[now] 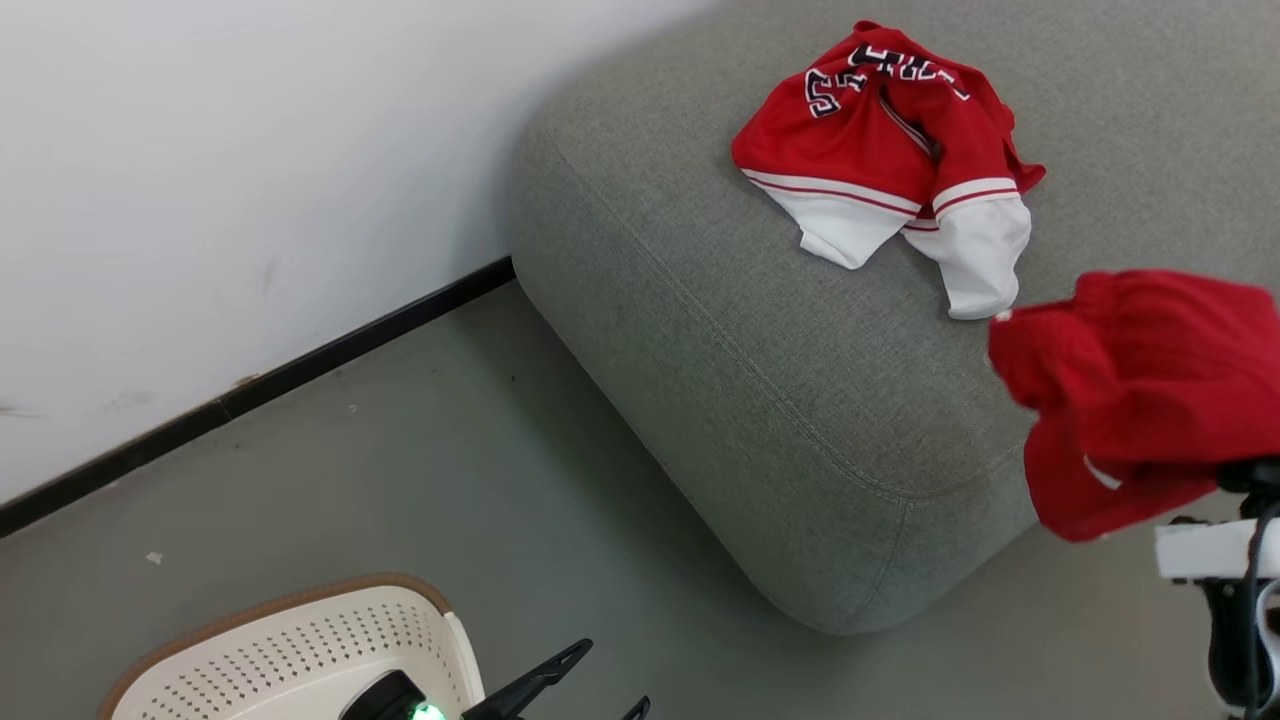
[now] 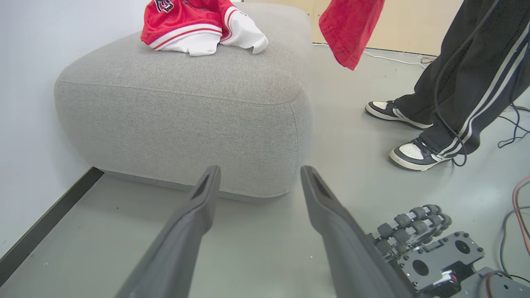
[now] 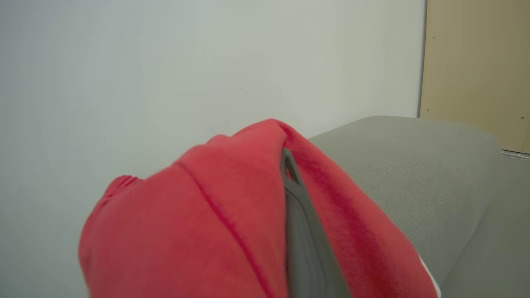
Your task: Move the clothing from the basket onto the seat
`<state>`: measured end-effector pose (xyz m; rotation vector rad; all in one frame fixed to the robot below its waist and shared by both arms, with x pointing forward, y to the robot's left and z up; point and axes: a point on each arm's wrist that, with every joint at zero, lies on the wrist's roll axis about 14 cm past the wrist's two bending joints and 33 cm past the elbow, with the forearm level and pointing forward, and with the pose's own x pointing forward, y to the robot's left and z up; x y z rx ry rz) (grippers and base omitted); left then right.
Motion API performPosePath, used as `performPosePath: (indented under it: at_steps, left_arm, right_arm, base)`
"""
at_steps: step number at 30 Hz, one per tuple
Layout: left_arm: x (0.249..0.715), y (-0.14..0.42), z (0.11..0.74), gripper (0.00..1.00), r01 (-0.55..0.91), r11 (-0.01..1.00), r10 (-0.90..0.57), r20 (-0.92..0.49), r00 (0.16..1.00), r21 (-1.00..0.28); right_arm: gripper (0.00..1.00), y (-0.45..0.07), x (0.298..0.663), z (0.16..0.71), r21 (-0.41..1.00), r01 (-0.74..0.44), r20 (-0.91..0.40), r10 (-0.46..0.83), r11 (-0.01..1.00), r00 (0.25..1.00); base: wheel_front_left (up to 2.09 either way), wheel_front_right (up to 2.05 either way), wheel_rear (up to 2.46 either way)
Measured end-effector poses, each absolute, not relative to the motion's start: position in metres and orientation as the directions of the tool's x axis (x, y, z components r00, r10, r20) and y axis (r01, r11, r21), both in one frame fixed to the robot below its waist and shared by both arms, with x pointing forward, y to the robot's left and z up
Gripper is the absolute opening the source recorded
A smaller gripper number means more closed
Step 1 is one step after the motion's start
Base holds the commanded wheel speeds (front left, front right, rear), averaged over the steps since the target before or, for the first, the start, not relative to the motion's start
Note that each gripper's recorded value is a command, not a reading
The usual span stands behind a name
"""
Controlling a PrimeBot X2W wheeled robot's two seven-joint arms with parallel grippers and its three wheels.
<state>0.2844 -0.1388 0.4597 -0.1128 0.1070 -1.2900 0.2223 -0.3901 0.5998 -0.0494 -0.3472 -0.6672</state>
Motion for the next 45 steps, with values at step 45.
performPosePath:
  at_steps: [45]
  left_arm:
    - [0.339,-0.105,0.402,1.00,0.929,0.287,-0.957,-0.026,0.289,-0.233]
  right_arm:
    - [0.00,-0.408,0.448,0.645,0.044,0.428,0.318,-0.419,0.903,0.850]
  base:
    - [0.00,0.00,0.00]
